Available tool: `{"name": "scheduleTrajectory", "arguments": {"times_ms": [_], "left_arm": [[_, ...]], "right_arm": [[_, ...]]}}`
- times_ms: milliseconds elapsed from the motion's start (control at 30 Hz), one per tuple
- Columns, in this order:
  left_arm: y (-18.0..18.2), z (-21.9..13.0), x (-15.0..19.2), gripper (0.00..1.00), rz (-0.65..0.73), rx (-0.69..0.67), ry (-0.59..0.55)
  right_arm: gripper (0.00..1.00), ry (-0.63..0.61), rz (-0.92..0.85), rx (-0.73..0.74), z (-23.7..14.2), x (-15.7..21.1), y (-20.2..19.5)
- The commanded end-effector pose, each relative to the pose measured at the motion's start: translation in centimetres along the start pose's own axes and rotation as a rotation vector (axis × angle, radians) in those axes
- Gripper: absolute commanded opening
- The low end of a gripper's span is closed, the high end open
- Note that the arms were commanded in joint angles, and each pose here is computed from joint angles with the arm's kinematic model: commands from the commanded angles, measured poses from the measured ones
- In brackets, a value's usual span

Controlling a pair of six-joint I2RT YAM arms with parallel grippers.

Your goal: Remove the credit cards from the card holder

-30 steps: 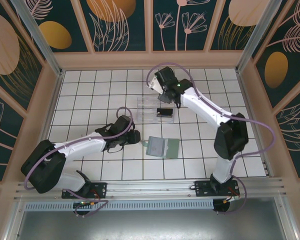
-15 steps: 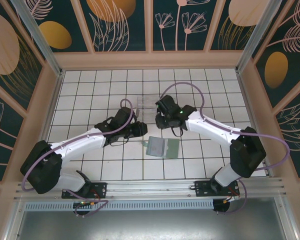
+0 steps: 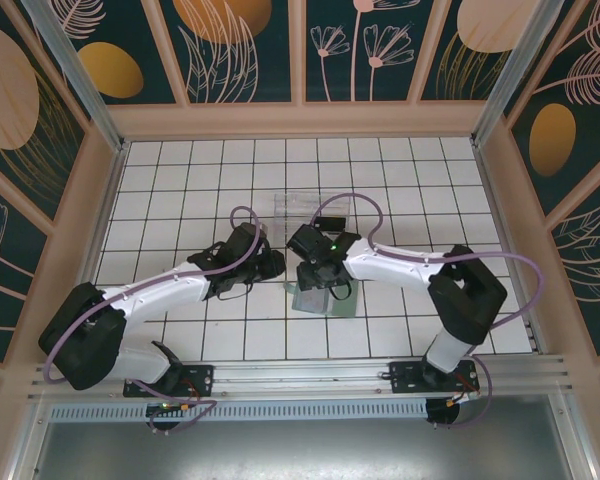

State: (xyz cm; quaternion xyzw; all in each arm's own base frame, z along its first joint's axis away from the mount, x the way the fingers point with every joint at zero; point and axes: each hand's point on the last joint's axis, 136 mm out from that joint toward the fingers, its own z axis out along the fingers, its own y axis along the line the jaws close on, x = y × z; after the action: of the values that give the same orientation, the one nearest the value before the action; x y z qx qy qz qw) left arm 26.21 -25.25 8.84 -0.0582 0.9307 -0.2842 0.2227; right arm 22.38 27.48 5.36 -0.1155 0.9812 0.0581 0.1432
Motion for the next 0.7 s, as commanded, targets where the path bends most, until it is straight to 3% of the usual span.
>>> {"name": "scheduleTrajectory", "arguments": {"times_ms": [0, 400, 667], "left_arm": [[0.5, -0.6, -0.6, 0.29, -0.008, -0.022, -0.037], [0.5, -0.6, -0.6, 0.30, -0.006, -0.020, -0.034], [0.4, -0.5, -0.6, 0.32, 0.006, -0.024, -0.022]], "right_arm": [[0.64, 0.013, 0.016, 0.046, 0.8, 0.2, -0.1], [0.65, 0.053, -0.009, 0.054, 2.4, 1.0, 0.6], [0.64, 0.052, -0.002, 0.128, 1.9, 1.5, -1.3]]}}
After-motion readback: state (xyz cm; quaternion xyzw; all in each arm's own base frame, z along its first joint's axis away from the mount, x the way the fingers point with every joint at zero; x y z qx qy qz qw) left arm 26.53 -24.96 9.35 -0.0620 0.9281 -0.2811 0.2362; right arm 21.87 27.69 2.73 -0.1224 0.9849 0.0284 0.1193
